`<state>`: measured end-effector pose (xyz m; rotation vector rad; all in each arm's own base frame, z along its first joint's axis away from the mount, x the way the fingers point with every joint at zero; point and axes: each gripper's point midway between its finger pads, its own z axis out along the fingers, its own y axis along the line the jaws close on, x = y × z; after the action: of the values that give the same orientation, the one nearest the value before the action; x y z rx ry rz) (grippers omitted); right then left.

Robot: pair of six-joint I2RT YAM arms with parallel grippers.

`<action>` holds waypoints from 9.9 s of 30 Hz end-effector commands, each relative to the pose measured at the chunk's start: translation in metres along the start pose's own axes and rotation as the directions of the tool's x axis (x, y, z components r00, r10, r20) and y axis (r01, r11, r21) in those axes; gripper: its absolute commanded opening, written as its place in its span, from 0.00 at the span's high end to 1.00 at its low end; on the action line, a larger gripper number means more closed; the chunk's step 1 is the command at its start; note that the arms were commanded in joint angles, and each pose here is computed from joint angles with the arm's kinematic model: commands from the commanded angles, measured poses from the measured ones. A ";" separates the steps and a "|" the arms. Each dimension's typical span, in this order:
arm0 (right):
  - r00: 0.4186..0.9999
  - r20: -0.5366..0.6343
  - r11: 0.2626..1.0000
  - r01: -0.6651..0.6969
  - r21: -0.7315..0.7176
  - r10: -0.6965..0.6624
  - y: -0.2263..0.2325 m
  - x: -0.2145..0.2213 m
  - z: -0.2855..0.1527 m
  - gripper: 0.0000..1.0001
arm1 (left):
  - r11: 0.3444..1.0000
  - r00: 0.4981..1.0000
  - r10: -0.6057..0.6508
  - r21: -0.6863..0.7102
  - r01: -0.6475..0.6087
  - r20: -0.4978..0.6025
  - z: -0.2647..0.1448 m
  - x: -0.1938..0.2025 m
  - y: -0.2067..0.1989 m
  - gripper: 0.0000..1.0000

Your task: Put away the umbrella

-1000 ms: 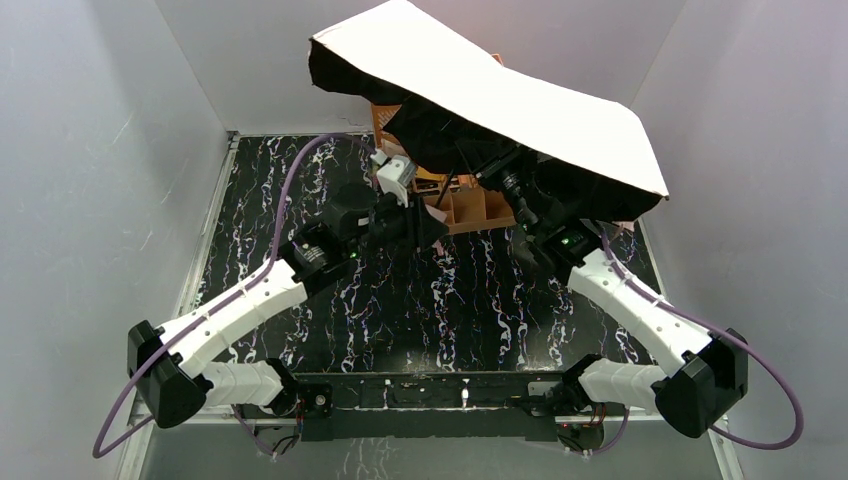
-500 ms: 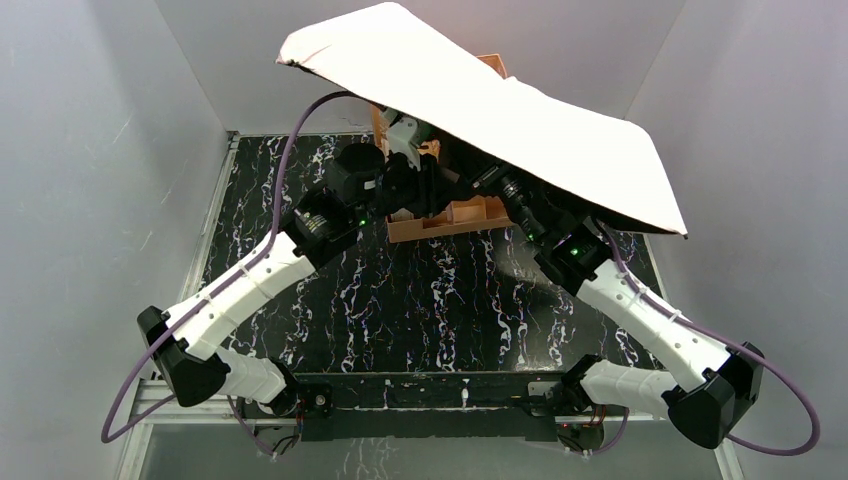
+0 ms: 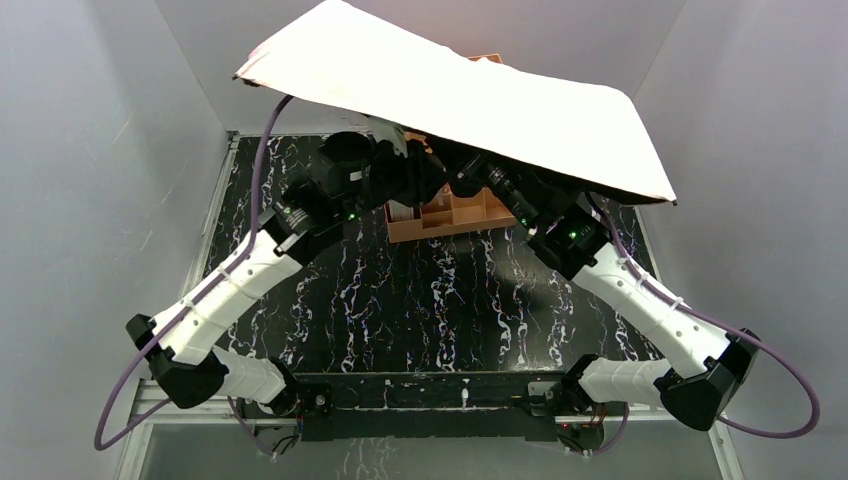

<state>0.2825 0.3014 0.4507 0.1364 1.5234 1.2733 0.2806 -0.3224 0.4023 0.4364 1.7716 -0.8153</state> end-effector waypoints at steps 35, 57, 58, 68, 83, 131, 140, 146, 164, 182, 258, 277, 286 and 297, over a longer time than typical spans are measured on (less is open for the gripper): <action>0.771 -0.624 0.857 -0.401 -0.324 0.125 0.188 0.145 -0.086 1.00 | 0.916 0.908 -0.363 -0.259 0.306 -0.211 -0.201 0.017 0.011 1.00; 0.771 -0.566 0.956 -0.257 0.144 0.292 -0.031 0.211 -0.073 1.00 | 0.881 0.897 -0.375 -0.391 0.266 -0.234 -0.132 0.131 0.064 1.00; 0.769 -0.568 0.955 -0.255 0.150 0.295 -0.035 0.212 -0.073 1.00 | 0.883 0.899 -0.367 -0.393 0.257 -0.238 -0.129 0.135 0.066 1.00; 0.690 -0.635 0.937 -0.275 0.214 0.348 -0.072 0.263 -0.075 1.00 | 0.888 0.899 -0.360 -0.387 0.249 -0.250 -0.112 0.186 0.081 1.00; 0.789 -0.516 0.938 -0.223 0.264 0.333 -0.123 0.259 -0.088 0.54 | 0.829 0.882 -0.425 -0.479 0.288 -0.205 -0.109 0.232 0.108 1.00; 0.721 -0.555 0.666 0.656 0.354 -0.415 -0.114 0.059 -0.122 0.53 | 0.971 0.952 -0.230 -0.114 0.211 -0.202 -0.157 0.113 0.032 0.28; 0.606 -0.729 0.648 0.701 0.299 -0.319 -0.190 0.075 -0.092 0.57 | 0.895 0.974 -0.083 -0.446 -0.019 -0.209 -0.126 0.068 0.087 0.35; 0.564 -0.793 0.727 0.641 0.247 -0.228 -0.231 0.097 -0.089 0.57 | 0.786 0.957 -0.030 -0.598 -0.156 -0.289 -0.093 0.077 0.138 0.32; 0.529 -0.847 0.816 0.511 0.269 -0.052 -0.312 0.183 -0.098 0.41 | 0.872 0.849 -0.314 -0.483 0.081 -0.425 -0.035 0.279 0.165 0.33; 0.590 -0.752 0.734 0.643 0.217 -0.295 -0.267 0.104 -0.089 0.38 | 0.951 0.949 -0.157 -0.302 0.070 -0.272 -0.060 0.166 0.131 0.23; 0.598 -0.799 0.978 0.122 0.167 0.062 -0.205 0.315 -0.078 0.66 | 0.908 0.733 -0.378 -0.073 0.413 -0.565 0.006 0.302 0.116 0.73; 0.594 -0.788 0.850 0.489 0.196 -0.160 -0.209 0.215 -0.169 0.44 | 0.984 0.840 -0.177 -0.102 0.145 -0.514 0.028 0.229 0.158 0.45; 0.542 -0.823 0.692 0.660 0.294 -0.168 -0.238 0.173 -0.188 0.30 | 0.976 0.886 -0.189 -0.177 0.123 -0.423 -0.005 0.193 0.166 0.39; 0.467 -0.879 0.819 0.538 0.199 -0.094 -0.253 0.215 -0.182 0.37 | 0.943 0.855 -0.308 -0.250 0.217 -0.418 -0.057 0.223 0.152 0.36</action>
<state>0.1912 0.2018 0.0974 -0.4997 2.5664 0.4410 0.2893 -0.2032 0.1809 0.3370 2.2657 -0.7141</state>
